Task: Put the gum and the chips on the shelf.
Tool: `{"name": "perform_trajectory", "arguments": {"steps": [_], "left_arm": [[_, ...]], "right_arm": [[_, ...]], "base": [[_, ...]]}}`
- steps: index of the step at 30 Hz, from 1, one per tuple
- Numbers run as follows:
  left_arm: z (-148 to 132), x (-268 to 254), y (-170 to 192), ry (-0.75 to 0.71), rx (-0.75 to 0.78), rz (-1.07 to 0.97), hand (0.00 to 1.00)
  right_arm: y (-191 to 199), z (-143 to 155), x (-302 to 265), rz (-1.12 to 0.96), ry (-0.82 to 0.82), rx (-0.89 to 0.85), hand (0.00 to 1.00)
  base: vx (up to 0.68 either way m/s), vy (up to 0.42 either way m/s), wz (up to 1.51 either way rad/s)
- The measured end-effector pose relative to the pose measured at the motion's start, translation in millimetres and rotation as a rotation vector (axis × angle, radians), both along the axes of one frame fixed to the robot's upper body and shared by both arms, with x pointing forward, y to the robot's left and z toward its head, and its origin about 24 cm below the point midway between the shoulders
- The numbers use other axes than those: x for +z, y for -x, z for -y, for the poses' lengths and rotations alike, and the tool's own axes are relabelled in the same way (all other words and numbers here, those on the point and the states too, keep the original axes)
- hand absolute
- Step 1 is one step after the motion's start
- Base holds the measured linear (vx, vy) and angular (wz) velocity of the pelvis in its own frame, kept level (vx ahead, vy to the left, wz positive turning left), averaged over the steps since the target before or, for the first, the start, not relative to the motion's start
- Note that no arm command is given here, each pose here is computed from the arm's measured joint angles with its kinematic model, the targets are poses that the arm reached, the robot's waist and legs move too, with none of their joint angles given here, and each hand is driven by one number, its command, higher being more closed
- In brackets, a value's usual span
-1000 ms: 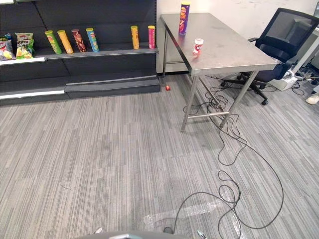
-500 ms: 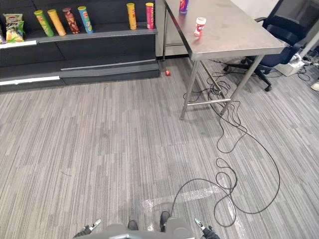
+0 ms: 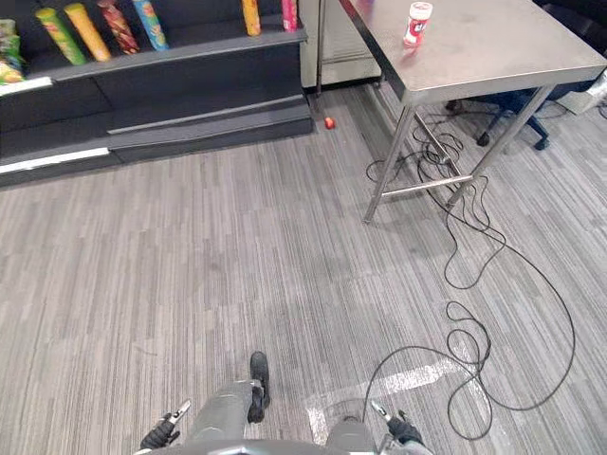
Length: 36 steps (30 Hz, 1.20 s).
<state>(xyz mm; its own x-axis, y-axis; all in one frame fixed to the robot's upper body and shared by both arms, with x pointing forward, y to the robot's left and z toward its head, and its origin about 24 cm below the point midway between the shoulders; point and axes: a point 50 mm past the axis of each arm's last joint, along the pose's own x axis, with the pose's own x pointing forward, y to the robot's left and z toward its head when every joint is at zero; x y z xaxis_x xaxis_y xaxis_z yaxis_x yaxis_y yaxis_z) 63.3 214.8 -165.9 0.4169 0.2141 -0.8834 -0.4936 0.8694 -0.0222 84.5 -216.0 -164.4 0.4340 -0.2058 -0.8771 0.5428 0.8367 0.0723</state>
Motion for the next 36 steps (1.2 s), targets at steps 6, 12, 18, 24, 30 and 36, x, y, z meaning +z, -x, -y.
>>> {"name": "perform_trajectory", "arguments": {"steps": [6, 12, 18, 24, 30, 36], "left_arm": [[-1, 0, 2, -0.012, -0.057, -0.020, 0.00], [3, 0, -4, -0.014, -0.127, -0.012, 0.00], [5, -1, 0, 0.000, -0.087, -0.019, 0.00], [5, -1, 0, 0.006, -0.036, -0.012, 0.00], [21, -1, -16, 0.059, 0.011, 0.041, 0.00], [27, 1, -26, 0.080, 0.027, 0.083, 0.00]], "right_arm": [[4, -2, -1, 0.003, -0.022, -0.067, 0.00], [0, 5, 3, 0.042, 0.011, -0.068, 0.00], [-14, 4, 7, 0.086, 0.028, 0.000, 0.00], [-14, 4, 7, 0.075, 0.036, 0.056, 0.00], [-13, 8, 8, 0.075, 0.038, 0.066, 0.00], [-7, 9, 6, 0.059, 0.036, 0.062, 0.00]], "base": [[0.39, 0.259, -0.46], [0.31, 0.138, 0.20], [0.24, -0.077, 0.28], [0.40, -0.247, 0.15], [0.46, -0.299, 0.16], [0.37, -0.139, 0.10]]}}
